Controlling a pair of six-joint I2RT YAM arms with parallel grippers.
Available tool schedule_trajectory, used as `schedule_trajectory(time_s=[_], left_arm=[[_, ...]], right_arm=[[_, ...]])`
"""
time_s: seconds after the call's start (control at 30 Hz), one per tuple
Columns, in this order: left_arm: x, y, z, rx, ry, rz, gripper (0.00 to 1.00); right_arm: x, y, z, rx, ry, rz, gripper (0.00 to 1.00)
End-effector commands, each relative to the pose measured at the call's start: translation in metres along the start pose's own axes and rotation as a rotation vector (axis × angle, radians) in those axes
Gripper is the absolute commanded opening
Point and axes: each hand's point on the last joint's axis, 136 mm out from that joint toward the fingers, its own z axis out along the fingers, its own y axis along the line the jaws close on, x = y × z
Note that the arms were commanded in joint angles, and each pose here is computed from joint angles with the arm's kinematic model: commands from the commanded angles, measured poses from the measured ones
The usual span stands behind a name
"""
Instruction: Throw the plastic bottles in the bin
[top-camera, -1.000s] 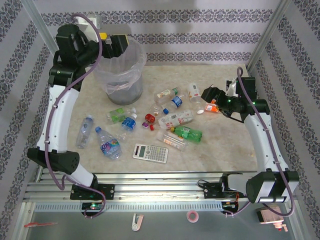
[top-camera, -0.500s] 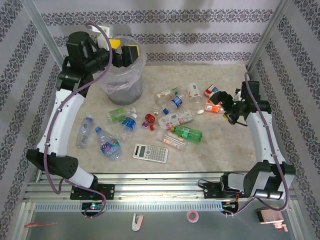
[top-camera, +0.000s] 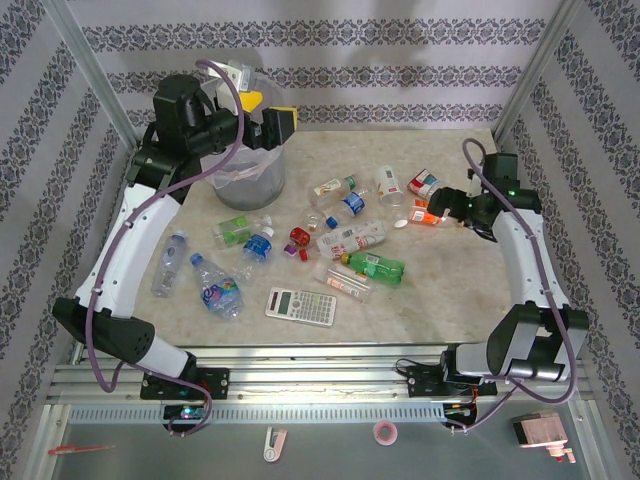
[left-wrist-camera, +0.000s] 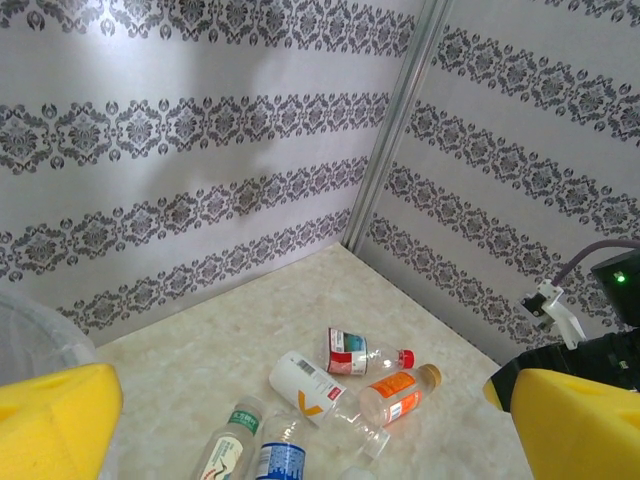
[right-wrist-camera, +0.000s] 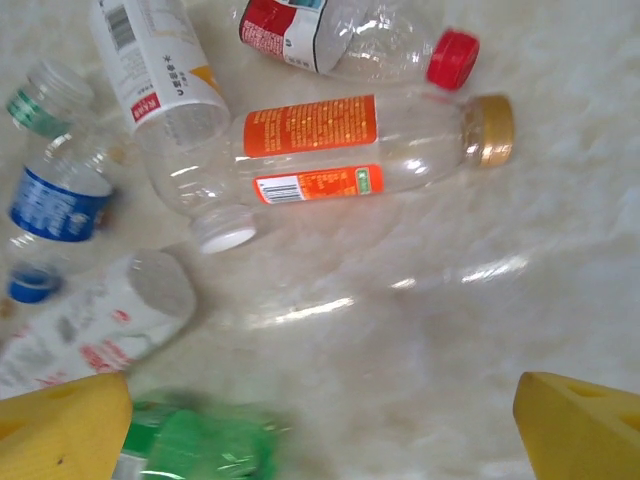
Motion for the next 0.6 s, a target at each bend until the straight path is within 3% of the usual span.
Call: schedule_trajectory(time_s=[0.0, 0.17, 0.57], left_arm=[[-0.020, -0.013, -0.011, 0.016, -0.075, 0.053, 1.00], [-0.019, -0.013, -0.009, 0.015, -0.074, 0.051, 1.00], [-0.015, -0.012, -0.004, -0.001, -0.051, 0.049, 1.00]], right_arm=[[-0.006, 0.009, -0.003, 0.070, -0.015, -0.386, 0.98], [0.005, 0.015, 0.016, 0.094, 0.072, -0.679, 0.98], [0.004, 0.001, 0.070, 0.196, 0.240, -0.981, 0.98]])
